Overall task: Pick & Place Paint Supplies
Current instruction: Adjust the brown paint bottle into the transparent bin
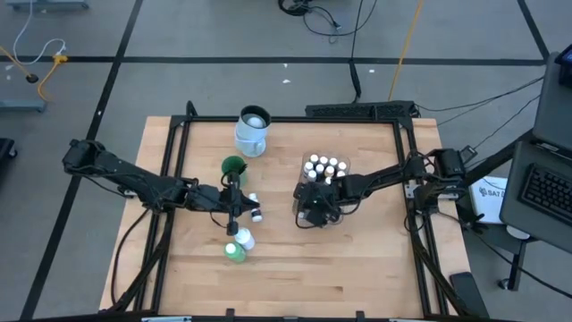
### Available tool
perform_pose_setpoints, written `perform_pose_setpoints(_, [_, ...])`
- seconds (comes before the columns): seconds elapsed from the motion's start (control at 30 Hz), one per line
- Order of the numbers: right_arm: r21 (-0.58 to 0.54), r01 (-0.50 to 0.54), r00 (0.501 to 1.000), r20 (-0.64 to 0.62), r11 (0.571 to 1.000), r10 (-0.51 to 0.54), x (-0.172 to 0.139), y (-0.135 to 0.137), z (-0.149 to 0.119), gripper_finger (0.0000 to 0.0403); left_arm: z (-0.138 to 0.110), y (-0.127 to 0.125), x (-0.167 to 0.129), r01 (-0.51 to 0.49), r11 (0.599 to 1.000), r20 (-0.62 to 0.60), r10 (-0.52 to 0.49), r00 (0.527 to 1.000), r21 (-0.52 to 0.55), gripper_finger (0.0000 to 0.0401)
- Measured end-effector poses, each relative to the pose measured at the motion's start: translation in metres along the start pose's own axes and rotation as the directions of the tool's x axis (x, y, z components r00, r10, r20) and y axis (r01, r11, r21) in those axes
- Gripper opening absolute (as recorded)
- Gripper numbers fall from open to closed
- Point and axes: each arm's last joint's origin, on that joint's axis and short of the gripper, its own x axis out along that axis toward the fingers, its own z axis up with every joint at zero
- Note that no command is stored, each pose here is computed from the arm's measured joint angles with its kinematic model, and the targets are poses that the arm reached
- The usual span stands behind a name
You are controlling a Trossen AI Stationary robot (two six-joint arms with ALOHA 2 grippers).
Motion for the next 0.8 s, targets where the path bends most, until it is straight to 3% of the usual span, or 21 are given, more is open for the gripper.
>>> perform_pose_setpoints(0.13, [-0.011, 0.062, 0.998, -0.028, 0.998, -0.063, -0.004, -0.001, 0.008, 0.0002, 0.0, 0.0, 0.0, 0.0, 1.0, 0.0, 0.0, 1.0, -0.002, 0.0024])
perform_pose_setpoints(0.4, [-0.013, 0.118, 0.992, -0.034, 0.993, -0.118, -0.013, -0.004, 0.011, 0.0002, 0.0, 0.0, 0.0, 0.0, 1.0, -0.001, 0.0, 1.0, -0.003, 0.0024])
perform_pose_setpoints(0.6, [-0.07, 0.096, 0.995, -0.028, 0.993, -0.098, -0.019, -0.003, 0.01, 0.0037, -0.001, 0.0, 0.0, -0.001, 1.0, -0.005, 0.001, 1.0, 0.004, 0.0024])
perform_pose_setpoints(0.8, [-0.133, 0.1, 0.995, -0.002, 0.986, -0.101, -0.023, -0.003, 0.012, 0.0109, -0.001, 0.0, 0.0, -0.001, 1.0, -0.008, 0.001, 1.0, 0.031, 0.0024])
